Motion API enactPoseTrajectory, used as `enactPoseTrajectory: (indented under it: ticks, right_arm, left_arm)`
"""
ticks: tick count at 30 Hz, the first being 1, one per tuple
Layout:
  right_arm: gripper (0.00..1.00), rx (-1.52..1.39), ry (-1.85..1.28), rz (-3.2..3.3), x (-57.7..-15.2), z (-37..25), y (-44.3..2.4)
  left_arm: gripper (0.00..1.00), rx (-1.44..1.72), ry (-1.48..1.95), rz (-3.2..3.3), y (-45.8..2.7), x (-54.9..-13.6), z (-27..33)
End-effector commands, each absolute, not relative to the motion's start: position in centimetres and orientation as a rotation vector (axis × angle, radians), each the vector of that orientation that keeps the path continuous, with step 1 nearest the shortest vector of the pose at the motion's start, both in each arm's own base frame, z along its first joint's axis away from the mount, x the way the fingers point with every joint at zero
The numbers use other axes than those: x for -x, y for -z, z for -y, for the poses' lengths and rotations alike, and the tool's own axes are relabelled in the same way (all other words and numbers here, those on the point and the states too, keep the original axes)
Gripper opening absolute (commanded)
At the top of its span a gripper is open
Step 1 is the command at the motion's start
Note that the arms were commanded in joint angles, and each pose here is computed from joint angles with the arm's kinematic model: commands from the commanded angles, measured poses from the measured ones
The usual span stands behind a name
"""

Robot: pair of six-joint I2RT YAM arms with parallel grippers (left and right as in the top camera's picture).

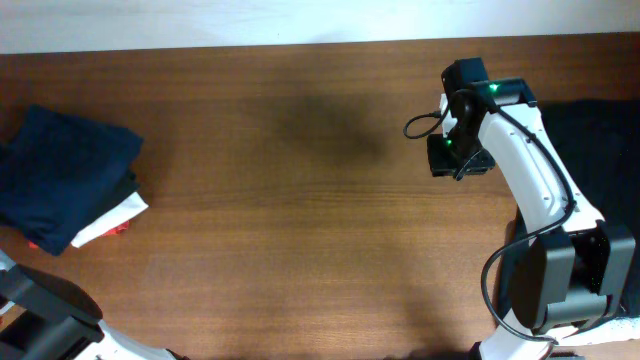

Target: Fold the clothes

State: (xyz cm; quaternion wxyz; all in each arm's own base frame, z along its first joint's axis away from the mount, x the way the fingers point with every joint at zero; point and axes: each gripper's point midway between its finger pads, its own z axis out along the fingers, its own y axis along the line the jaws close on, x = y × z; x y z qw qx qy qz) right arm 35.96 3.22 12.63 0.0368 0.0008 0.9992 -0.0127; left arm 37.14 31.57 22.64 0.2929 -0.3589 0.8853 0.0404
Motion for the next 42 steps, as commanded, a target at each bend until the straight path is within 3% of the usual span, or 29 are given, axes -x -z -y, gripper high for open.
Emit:
enactPoseTrajectory:
  ticks: [1, 4, 9, 12, 15, 21, 26, 30, 32, 33, 37, 42]
  right_arm:
    - [0.54, -0.019, 0.038, -3.043, -36.4, -3.1, -13.3]
    - [0.67, -0.011, -0.101, -3.021, -37.0, -4.7, -13.3]
    - [0.88, 0.019, -0.431, -2.97, -37.7, -8.5, -14.0]
    - [0.99, -0.022, -0.479, -2.984, -37.3, -8.0, -14.1]
    - [0.98, -0.125, -0.514, -3.077, -35.1, -6.0, -13.9]
    - [0.99, -0.215, -0.552, -3.243, -30.5, -2.5, -13.8]
    - [0.99, -0.234, -0.509, -3.09, -28.0, -2.7, -13.1]
    - [0.99, -0.242, -0.398, -2.787, -26.1, -1.7, -14.6]
    - [0.99, -0.196, -0.359, -2.626, -25.5, -1.6, -16.6]
    - [0.99, -0.175, -0.347, -2.546, -25.0, -1.7, -17.9]
    - [0.99, -0.143, -0.328, -2.425, -23.5, -1.9, -20.7]
    - [0.99, -0.144, -0.329, -2.43, -23.6, -1.9, -20.6]
  left_arm:
    - [0.79, 0.857, 0.084, -2.346, -23.0, -39.3, -28.9]
    - [0.8, 0.718, 0.135, -2.399, -23.0, -42.3, -24.1]
    - [0.84, 0.326, 0.285, -2.552, -21.3, -47.1, -8.6]
    - [0.86, 0.117, 0.371, -2.751, -17.1, -45.4, 0.8]
    - [0.86, -0.002, 0.267, -3.01, -13.4, -40.9, 4.6]
    - [0.86, -0.06, 0.208, -3.315, -13.4, -33.4, 6.1]
    - [0.82, -0.086, 0.195, -3.263, -14.8, -31.0, 6.1]
    - [0.83, -0.114, 0.185, -2.87, -17.6, -29.2, 5.5]
    - [0.87, -0.103, 0.129, -2.665, -19.0, -27.1, 4.4]
    - [0.99, -0.09, 0.111, -2.571, -19.7, -25.9, 3.9]
    - [0.99, -0.086, 0.134, -2.297, -22.3, -23.2, 3.5]
    - [0.99, -0.084, 0.144, -2.161, -24.8, -21.8, 3.3]
